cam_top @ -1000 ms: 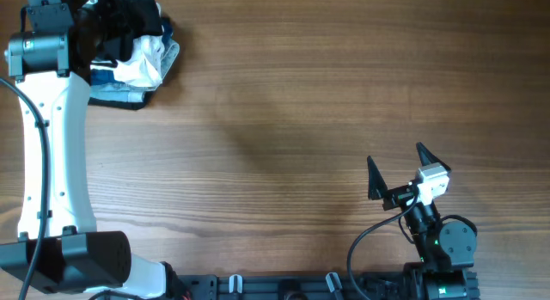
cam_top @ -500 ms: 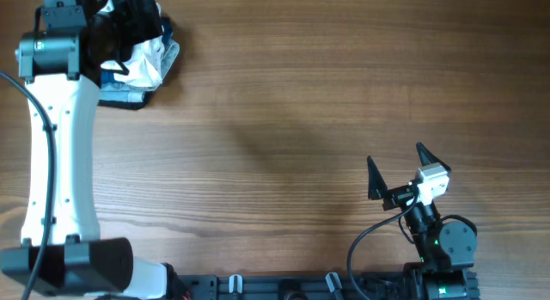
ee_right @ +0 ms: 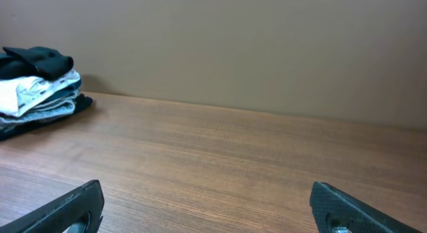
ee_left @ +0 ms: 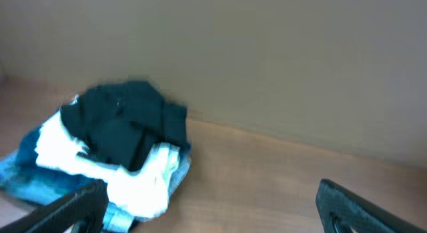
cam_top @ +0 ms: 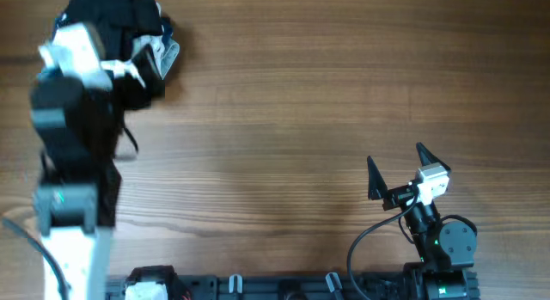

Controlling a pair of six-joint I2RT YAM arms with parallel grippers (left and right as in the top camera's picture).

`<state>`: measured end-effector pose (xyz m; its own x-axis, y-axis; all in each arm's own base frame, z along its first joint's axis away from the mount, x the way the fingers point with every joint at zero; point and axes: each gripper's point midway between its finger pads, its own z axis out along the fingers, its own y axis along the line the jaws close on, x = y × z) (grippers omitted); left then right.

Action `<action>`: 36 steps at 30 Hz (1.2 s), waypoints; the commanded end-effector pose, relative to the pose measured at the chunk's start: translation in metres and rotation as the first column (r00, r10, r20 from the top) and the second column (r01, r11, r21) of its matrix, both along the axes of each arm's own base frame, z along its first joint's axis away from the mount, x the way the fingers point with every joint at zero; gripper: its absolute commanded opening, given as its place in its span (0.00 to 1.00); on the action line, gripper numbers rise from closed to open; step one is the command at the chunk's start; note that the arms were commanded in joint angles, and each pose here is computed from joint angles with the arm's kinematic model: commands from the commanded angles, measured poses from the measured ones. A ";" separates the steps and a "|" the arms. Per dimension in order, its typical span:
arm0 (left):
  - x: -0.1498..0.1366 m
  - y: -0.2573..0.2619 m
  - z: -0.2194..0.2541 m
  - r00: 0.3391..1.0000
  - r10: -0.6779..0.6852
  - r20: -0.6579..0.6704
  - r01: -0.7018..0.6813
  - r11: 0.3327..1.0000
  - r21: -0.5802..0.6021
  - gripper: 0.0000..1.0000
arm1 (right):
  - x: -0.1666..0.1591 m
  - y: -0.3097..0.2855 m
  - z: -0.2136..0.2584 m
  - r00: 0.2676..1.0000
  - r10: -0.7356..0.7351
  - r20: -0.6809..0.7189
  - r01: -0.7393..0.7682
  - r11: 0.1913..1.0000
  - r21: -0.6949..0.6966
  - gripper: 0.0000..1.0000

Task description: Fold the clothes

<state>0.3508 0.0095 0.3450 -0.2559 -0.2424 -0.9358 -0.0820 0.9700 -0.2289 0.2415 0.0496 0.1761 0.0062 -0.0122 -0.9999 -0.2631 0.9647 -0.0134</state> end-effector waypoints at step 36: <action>-0.106 -0.012 -0.141 0.925 -0.016 0.380 0.056 0.994 -0.095 1.00 | -0.001 0.004 0.002 1.000 0.025 0.012 -0.025 1.000 -0.010 1.00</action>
<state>0.2446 0.0008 0.2099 0.1196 -0.3283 -0.9370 0.0523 0.9445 -0.3243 0.2415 0.0498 0.1760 0.0059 -0.0122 -0.9999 -0.2642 0.9644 -0.0133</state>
